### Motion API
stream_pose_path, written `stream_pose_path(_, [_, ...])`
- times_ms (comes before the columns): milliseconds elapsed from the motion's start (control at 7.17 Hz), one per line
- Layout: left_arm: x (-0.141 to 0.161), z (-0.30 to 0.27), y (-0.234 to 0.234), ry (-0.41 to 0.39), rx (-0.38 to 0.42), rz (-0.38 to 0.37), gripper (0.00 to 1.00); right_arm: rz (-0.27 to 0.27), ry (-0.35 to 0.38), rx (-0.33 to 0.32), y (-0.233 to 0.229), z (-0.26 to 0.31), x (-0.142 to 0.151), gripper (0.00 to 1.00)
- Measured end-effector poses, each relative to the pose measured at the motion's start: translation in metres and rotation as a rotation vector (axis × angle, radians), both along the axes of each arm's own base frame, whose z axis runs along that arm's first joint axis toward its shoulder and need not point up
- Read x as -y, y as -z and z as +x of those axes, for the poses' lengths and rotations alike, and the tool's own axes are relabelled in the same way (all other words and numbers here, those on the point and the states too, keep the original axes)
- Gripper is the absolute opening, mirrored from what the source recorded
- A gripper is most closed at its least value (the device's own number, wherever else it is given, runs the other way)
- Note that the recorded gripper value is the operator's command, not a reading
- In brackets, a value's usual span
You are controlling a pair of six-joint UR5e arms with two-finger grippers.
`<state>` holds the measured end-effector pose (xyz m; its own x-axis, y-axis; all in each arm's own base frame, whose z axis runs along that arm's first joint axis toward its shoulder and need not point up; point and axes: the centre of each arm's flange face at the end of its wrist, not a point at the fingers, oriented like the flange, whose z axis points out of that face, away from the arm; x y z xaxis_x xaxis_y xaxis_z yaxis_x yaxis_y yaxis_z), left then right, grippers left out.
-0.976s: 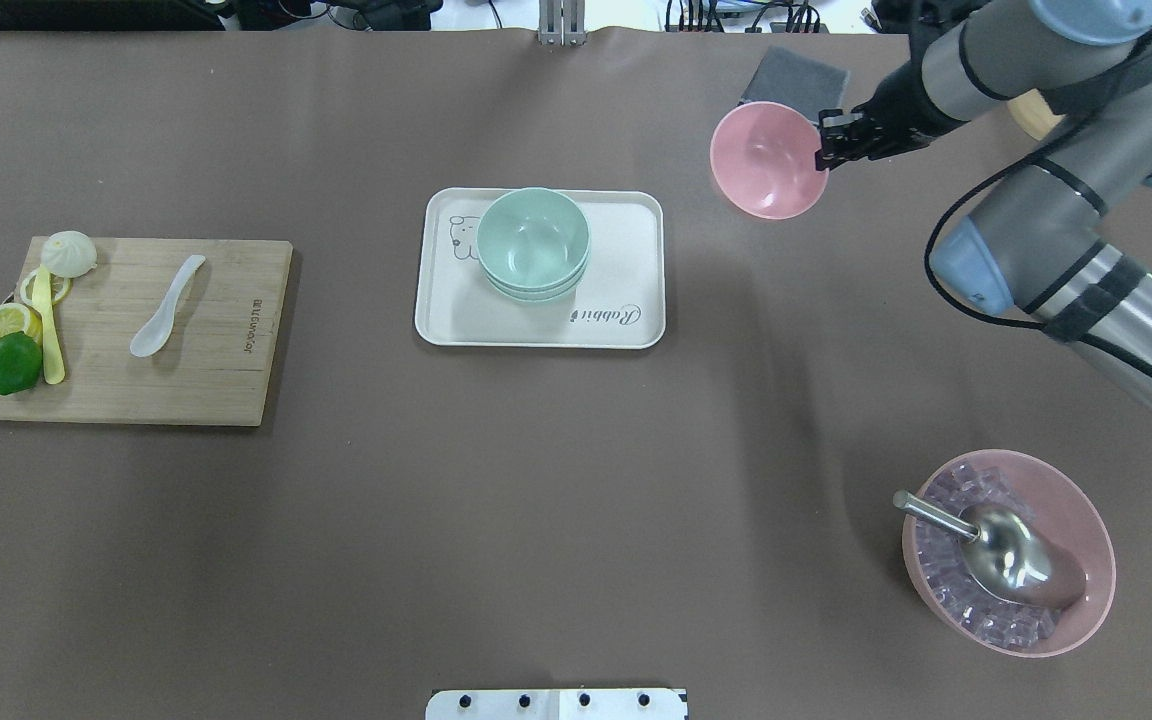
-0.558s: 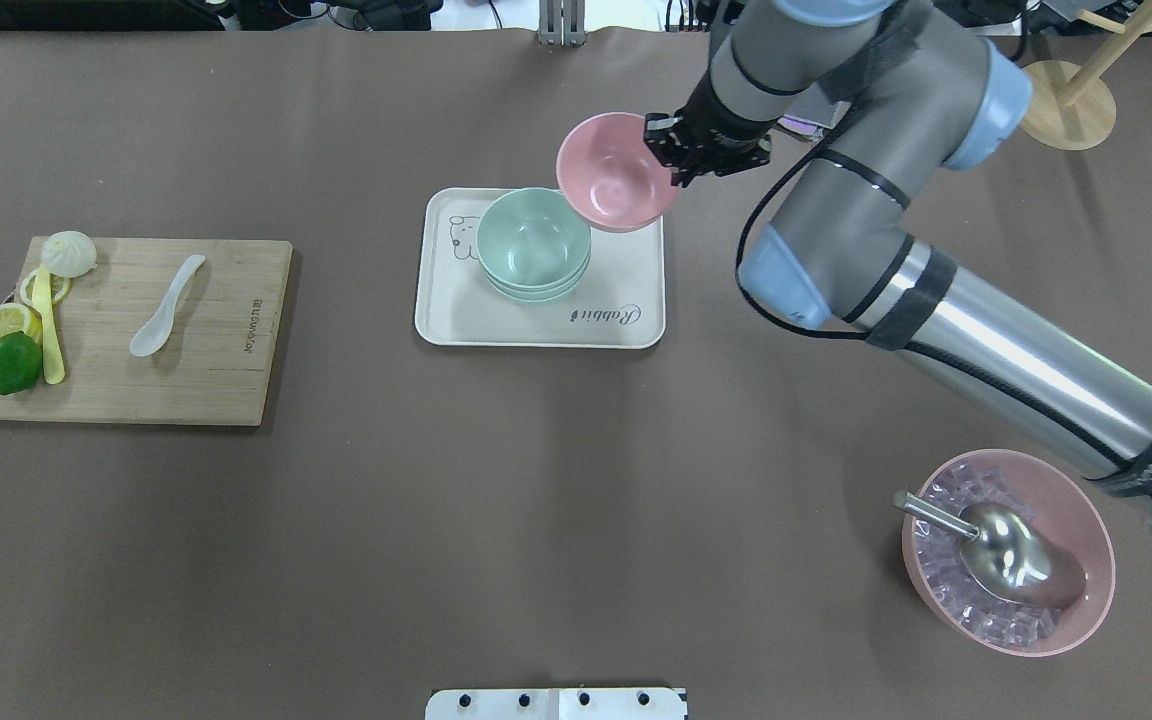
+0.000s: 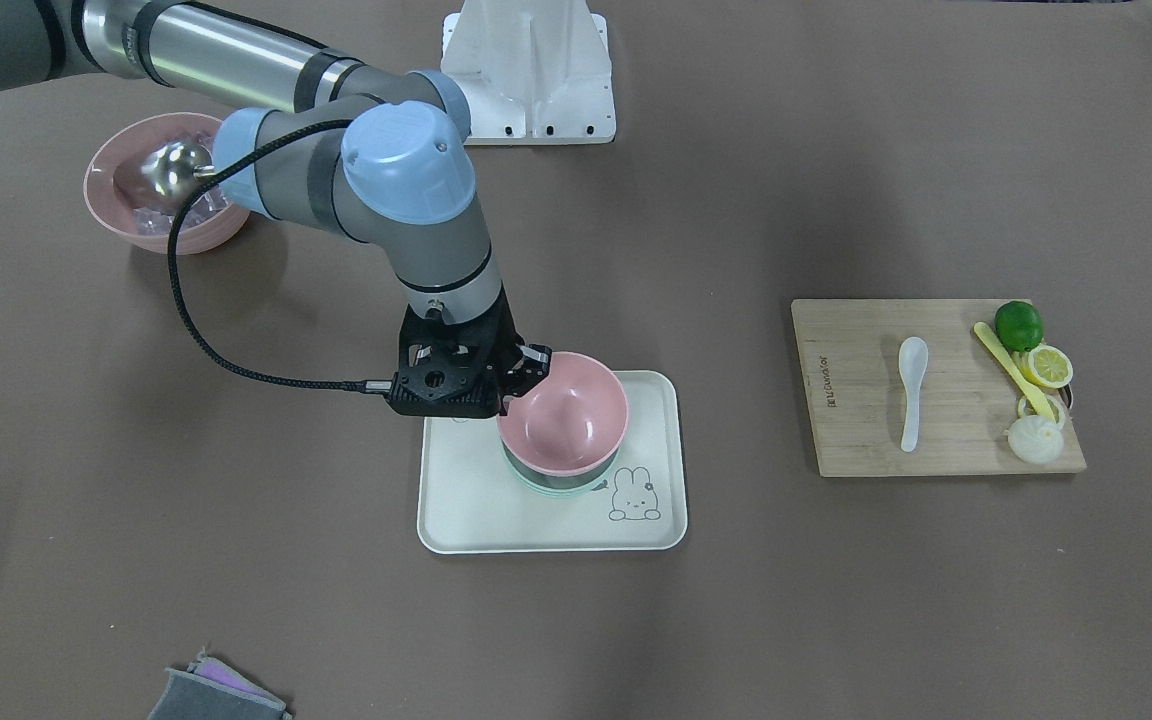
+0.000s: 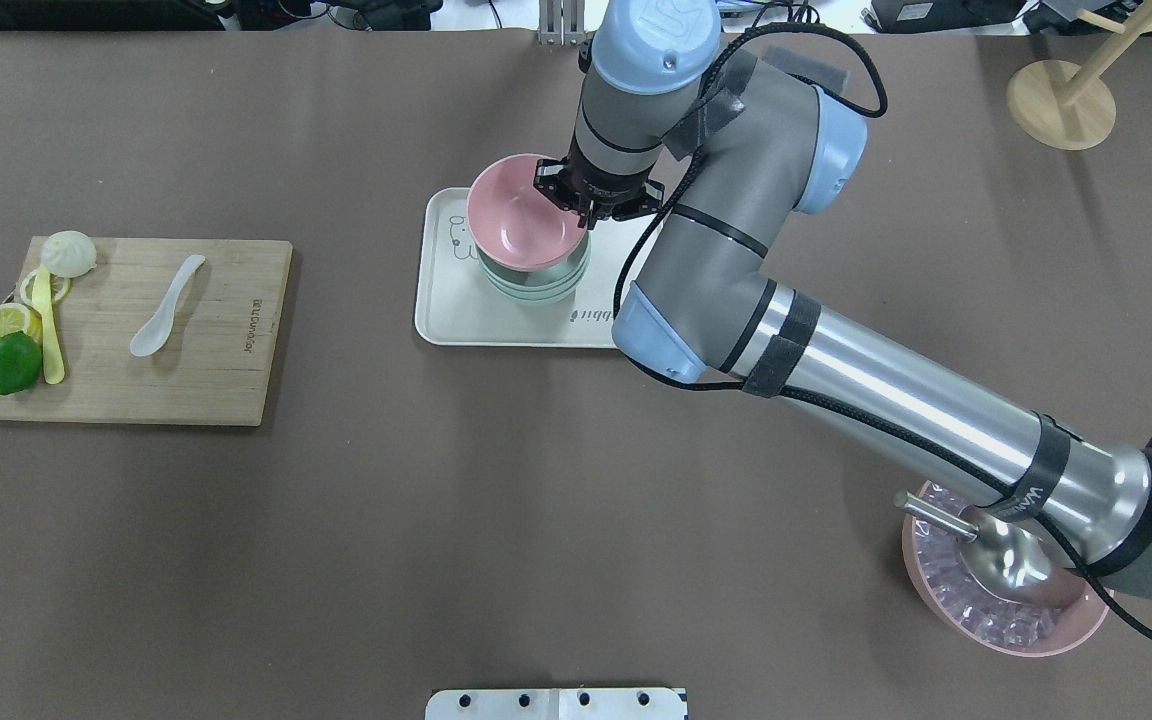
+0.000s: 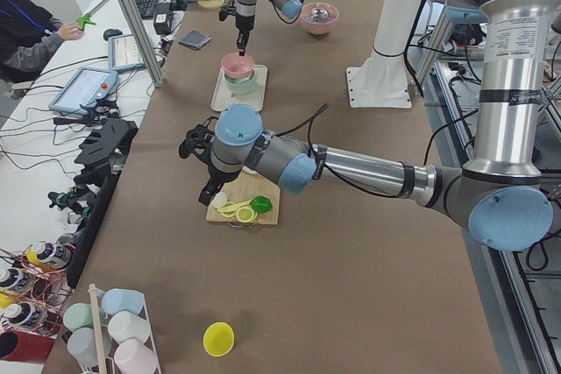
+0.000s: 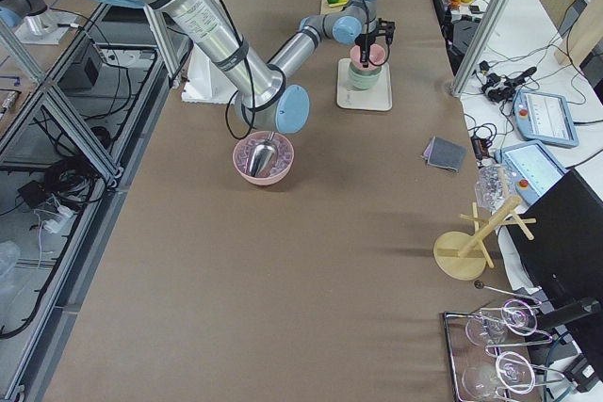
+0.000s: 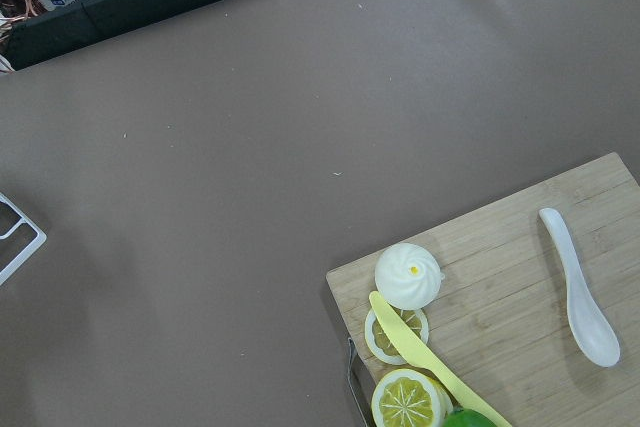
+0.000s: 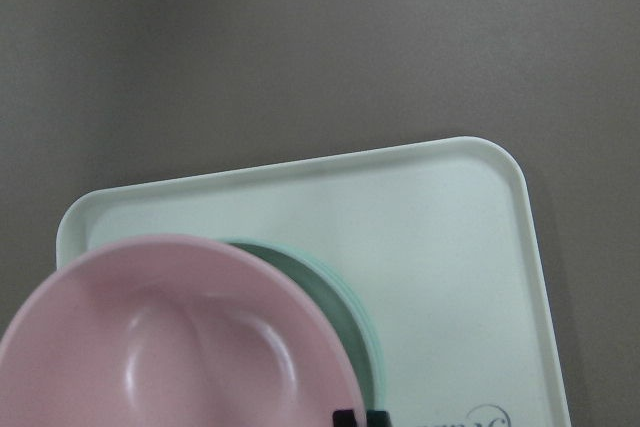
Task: Stack pink bowl on green and place spoon
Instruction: 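Lower the pink bowl onto the green bowls and open the right gripper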
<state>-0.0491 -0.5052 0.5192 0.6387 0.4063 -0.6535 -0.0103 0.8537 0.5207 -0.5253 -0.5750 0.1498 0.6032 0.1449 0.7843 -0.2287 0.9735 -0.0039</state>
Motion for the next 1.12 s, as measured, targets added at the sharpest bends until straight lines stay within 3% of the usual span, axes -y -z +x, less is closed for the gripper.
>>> stream_pose_path(1115, [-0.001, 0.000, 0.000, -0.001, -0.001, 0.000, 0.98, -0.011, 0.033, -0.035, -0.015, -0.027, -0.005, 0.00])
